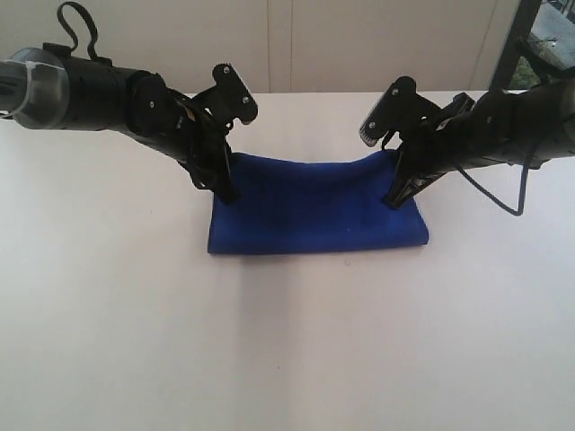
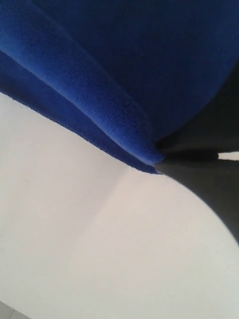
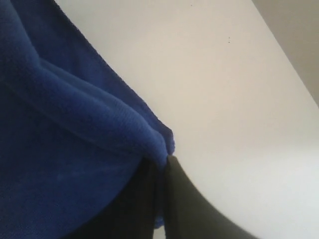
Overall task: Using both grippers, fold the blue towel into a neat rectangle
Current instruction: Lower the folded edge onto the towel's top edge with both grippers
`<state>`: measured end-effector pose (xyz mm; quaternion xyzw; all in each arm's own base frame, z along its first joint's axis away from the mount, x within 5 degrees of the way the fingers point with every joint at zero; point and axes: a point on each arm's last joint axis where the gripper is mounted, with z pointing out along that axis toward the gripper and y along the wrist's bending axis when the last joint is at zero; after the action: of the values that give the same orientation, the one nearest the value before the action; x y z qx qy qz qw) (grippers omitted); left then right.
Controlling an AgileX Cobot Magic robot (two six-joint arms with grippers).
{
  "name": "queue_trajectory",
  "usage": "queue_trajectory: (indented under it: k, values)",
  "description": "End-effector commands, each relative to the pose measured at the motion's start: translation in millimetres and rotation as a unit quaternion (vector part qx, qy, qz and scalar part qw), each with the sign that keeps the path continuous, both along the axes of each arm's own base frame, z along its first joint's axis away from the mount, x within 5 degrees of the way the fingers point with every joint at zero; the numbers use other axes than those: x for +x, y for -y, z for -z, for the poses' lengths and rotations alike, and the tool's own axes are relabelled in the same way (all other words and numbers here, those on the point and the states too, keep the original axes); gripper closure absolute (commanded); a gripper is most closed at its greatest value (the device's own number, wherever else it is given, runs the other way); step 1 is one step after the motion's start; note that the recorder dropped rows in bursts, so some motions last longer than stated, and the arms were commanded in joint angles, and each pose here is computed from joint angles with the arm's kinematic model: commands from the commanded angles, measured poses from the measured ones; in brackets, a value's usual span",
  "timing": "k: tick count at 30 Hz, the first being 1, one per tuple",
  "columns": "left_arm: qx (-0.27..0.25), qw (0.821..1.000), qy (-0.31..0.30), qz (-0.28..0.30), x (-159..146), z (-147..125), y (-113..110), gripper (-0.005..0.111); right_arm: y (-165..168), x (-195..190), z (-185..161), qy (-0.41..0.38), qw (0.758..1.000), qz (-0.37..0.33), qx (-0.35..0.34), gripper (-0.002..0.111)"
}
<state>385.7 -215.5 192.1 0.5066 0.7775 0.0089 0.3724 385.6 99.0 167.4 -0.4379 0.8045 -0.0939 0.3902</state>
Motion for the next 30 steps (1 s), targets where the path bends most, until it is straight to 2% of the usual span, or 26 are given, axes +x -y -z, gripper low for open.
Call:
queue_trajectory:
  k: [1,27,30]
  values:
    - [0.002,1.000,-0.007,-0.002,1.3,5.4,-0.2,0.107,4.4,2.6,-2.4,0.012,1.000,-0.007,-0.014,0.105]
    - [0.006,1.000,0.018,0.007,4.8,5.4,0.7,0.107,6.1,9.1,17.5,0.018,1.000,0.004,-0.022,0.105]
    - [0.005,1.000,0.019,0.007,4.9,5.2,0.8,0.107,6.1,9.1,17.5,0.017,1.000,0.005,-0.021,0.101]
